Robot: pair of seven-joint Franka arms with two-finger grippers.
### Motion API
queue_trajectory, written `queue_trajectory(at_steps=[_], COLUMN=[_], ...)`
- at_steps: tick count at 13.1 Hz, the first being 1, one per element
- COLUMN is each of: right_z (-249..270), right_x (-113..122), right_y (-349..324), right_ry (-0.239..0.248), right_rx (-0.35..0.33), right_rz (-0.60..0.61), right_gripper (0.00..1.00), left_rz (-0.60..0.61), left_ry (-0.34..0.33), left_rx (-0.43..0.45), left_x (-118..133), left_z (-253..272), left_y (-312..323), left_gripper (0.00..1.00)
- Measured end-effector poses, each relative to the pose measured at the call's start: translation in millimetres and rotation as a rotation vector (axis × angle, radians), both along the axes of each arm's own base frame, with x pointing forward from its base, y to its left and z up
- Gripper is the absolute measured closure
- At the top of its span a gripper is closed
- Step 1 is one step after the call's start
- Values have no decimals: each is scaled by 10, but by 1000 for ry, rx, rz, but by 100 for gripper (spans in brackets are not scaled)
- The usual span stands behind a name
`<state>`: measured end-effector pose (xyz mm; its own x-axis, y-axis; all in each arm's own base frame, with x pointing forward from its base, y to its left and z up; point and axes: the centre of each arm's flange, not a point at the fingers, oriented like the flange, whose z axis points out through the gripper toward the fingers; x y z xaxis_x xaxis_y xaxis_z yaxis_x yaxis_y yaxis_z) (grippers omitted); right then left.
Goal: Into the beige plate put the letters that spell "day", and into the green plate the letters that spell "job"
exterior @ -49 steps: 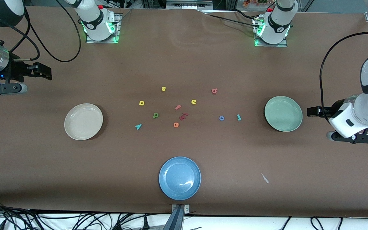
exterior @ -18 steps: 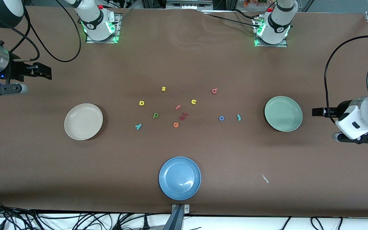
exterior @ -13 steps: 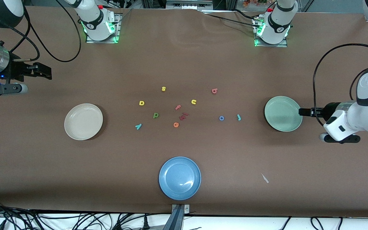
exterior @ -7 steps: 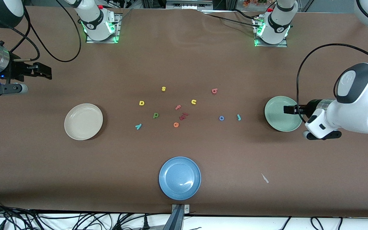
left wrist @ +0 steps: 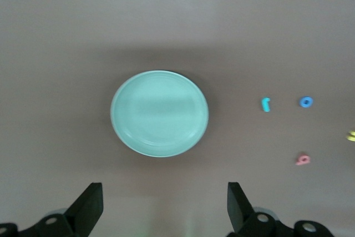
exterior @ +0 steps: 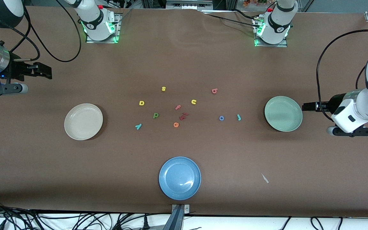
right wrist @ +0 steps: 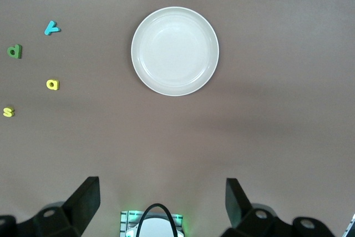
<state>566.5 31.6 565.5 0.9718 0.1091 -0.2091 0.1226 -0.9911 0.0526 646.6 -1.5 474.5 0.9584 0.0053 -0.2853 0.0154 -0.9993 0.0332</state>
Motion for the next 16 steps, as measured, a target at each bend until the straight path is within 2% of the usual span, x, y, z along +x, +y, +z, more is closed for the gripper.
queue_trajectory(at_steps=[4,7,13,15,16], right_z=[0,0,-1,-1,0], right_x=[-1,-1,-2,-2,-2], right_y=[0,1,0,1,2], right_ry=[1,1,1,1,1], right_rx=[0,0,0,0,0], right_rz=[0,0,0,0,0], right_gripper=[0,0,0,0,0], left_rz=[-73,-84,-89,-65,-17], left_ry=[-68,-87,-86,-53,-16], left_rx=[25,26,25,4,-22], left_x=[68,59,54,15,-27], left_z=[97,180,180,86,-33], left_y=[-4,-21,-48,-116,-207], left_gripper=[2,4,6,6,6])
